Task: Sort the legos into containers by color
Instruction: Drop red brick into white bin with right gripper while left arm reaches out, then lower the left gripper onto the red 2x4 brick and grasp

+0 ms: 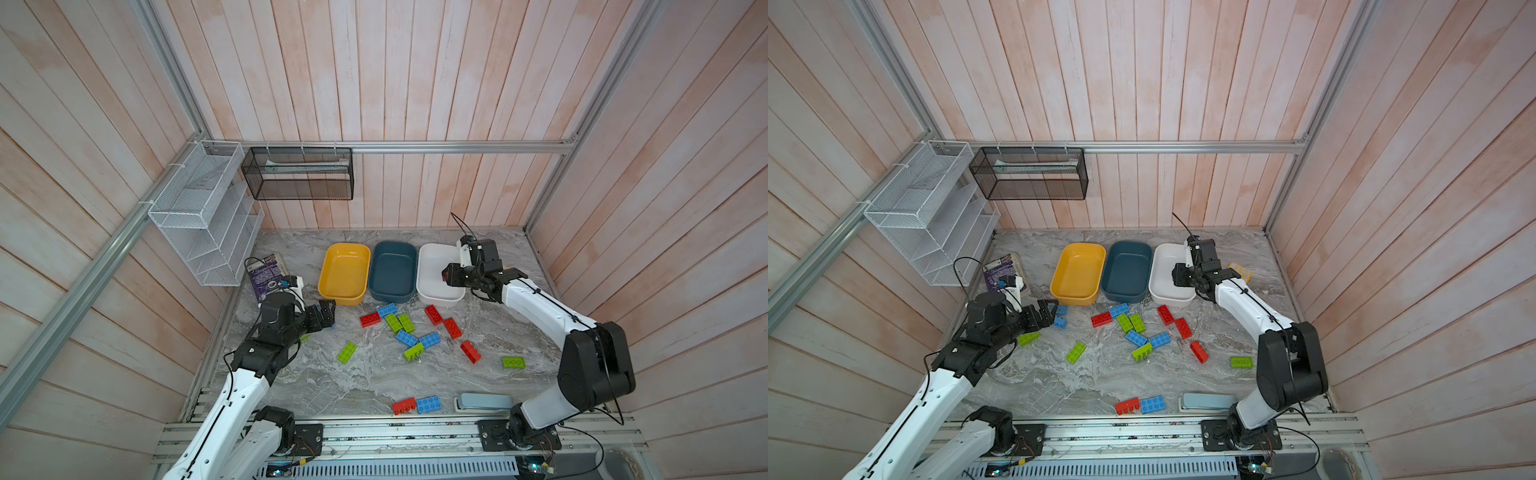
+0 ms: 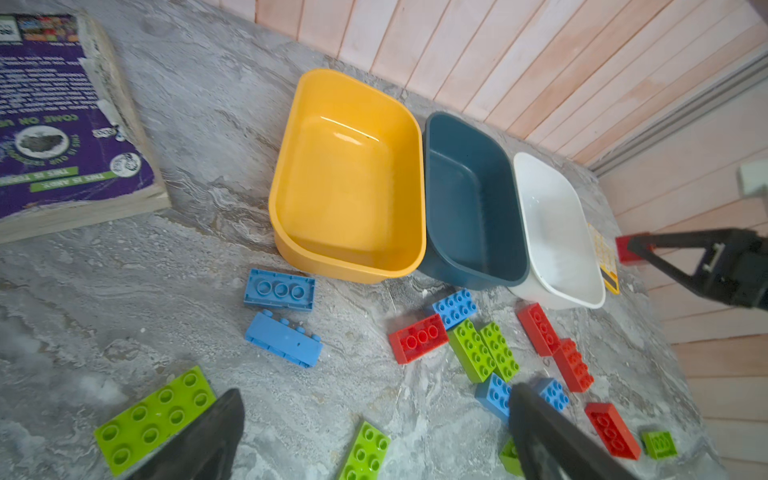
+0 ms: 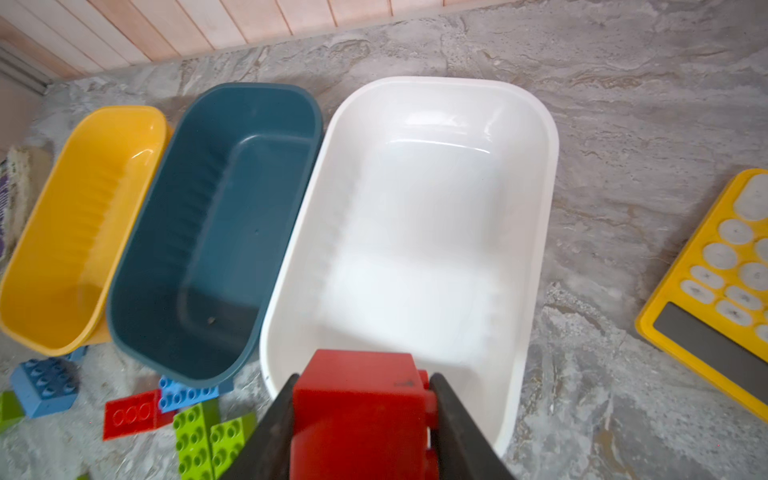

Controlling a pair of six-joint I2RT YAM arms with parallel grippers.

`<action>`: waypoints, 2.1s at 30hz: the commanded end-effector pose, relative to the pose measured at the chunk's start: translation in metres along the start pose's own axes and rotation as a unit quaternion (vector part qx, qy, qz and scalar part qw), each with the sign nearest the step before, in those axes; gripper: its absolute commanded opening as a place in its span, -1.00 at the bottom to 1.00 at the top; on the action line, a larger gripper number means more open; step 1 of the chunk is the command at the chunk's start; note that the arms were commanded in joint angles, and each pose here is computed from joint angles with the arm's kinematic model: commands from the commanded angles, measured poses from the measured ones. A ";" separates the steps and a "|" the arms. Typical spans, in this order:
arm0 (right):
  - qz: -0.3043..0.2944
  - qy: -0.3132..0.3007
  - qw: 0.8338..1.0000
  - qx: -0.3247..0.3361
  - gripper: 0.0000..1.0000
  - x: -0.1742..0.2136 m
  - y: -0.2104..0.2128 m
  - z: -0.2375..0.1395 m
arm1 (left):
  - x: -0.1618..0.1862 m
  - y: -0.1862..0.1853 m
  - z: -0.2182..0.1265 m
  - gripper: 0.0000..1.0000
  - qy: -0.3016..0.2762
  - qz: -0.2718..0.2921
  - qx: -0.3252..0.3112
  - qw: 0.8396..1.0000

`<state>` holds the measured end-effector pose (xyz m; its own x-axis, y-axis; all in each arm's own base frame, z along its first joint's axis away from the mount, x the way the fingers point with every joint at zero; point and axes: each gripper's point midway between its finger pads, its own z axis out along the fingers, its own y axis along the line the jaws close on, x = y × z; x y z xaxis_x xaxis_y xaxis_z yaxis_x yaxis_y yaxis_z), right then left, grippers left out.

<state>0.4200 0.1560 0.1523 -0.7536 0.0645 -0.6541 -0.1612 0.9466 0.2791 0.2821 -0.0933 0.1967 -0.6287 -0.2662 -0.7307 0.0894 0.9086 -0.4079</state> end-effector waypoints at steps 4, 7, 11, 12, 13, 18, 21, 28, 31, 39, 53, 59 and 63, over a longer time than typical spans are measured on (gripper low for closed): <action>-0.003 -0.007 1.000 -0.009 -0.43 -0.014 0.001 0.020 | 0.005 -0.011 0.001 0.97 0.018 0.036 -0.005 0.999; -0.002 -0.007 1.000 -0.005 -0.31 -0.016 -0.001 0.024 | 0.009 -0.015 0.003 0.96 0.025 0.047 -0.008 0.999; -0.003 -0.010 1.000 -0.004 0.24 -0.017 -0.001 0.024 | 0.016 -0.022 0.006 0.96 0.033 0.062 -0.011 0.997; -0.003 -0.011 1.000 -0.004 0.33 -0.017 -0.001 0.023 | 0.018 -0.024 0.006 0.95 0.037 0.067 -0.012 0.997; -0.003 -0.013 1.000 -0.003 0.40 -0.018 -0.002 0.022 | 0.019 -0.026 0.007 0.95 0.039 0.071 -0.013 0.997; -0.006 -0.030 1.000 -0.005 0.67 -0.024 0.000 0.009 | 0.029 -0.037 0.013 0.91 0.056 0.095 -0.015 0.994; -0.006 -0.044 0.999 -0.012 0.67 -0.027 0.004 -0.002 | 0.036 -0.047 0.020 0.87 0.071 0.110 -0.010 0.991; -0.002 -0.095 0.995 -0.041 0.69 -0.024 0.016 -0.046 | 0.066 -0.068 0.049 0.87 0.112 0.135 -0.016 0.984; 0.002 -0.123 0.991 -0.048 0.69 -0.017 0.021 -0.066 | 0.078 -0.067 0.066 0.91 0.115 0.145 -0.045 0.982; -0.007 -0.164 0.985 -0.061 0.72 0.001 0.025 -0.098 | 0.106 -0.064 0.112 0.89 0.151 0.161 -0.078 0.972; -0.014 -0.163 0.983 -0.078 0.72 0.010 0.029 -0.098 | 0.121 -0.047 0.163 0.90 0.185 0.155 -0.114 0.964; -0.014 -0.161 0.984 -0.078 0.72 0.011 0.029 -0.094 | 0.122 -0.048 0.175 0.85 0.191 0.163 -0.112 0.962; -0.015 -0.162 0.984 -0.076 0.72 0.012 0.028 -0.094 | 0.124 -0.052 0.182 0.82 0.195 0.164 -0.103 0.962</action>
<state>0.3481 0.1499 0.2195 -0.5126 0.1601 -0.8436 -0.2768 0.8992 0.3389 0.3299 -0.2245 0.0240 -0.8514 0.1472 -0.5034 0.1884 0.9816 -0.0315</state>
